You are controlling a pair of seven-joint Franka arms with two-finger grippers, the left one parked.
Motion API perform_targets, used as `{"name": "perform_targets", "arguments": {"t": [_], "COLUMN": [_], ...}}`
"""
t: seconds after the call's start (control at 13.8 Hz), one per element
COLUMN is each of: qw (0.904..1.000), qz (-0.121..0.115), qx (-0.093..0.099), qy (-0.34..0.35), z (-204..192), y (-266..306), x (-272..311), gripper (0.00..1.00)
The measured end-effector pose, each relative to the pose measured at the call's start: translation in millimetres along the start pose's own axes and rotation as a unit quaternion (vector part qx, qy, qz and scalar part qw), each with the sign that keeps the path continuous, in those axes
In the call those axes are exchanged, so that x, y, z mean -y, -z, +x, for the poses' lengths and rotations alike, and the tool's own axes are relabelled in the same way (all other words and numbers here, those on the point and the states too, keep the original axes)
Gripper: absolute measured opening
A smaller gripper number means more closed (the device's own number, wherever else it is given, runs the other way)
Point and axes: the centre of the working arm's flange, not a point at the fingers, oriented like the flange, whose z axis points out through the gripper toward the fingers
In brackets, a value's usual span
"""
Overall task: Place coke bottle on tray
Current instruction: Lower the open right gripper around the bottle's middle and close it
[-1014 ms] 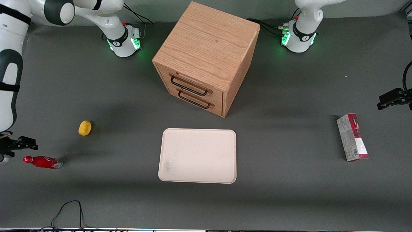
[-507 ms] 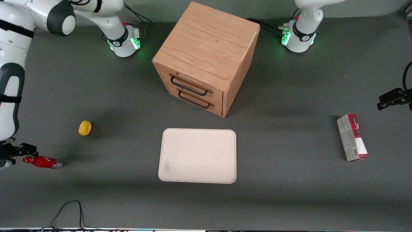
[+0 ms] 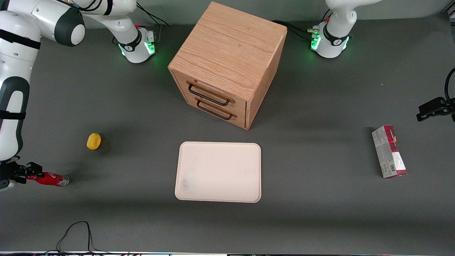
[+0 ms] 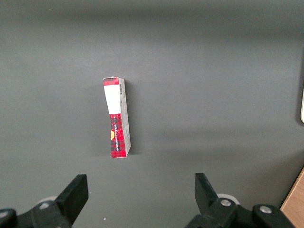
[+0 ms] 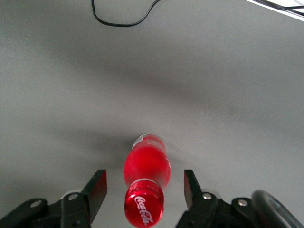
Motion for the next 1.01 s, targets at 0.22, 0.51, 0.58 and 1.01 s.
{"name": "perform_targets", "arguments": {"t": [0.22, 0.51, 0.58, 1.01], "qw": [0.9999, 1.0, 1.0, 0.9983], "qz": [0.009, 0.007, 0.004, 0.013], "qx": [0.008, 0.004, 0.001, 0.057], "qy": [0.0, 0.003, 0.007, 0.005], "z": [-2, 3, 7, 77], "y": [-5, 0, 5, 125], "x": [2, 3, 4, 84], "gripper": [0.61, 0.33, 0.33, 0.33]}}
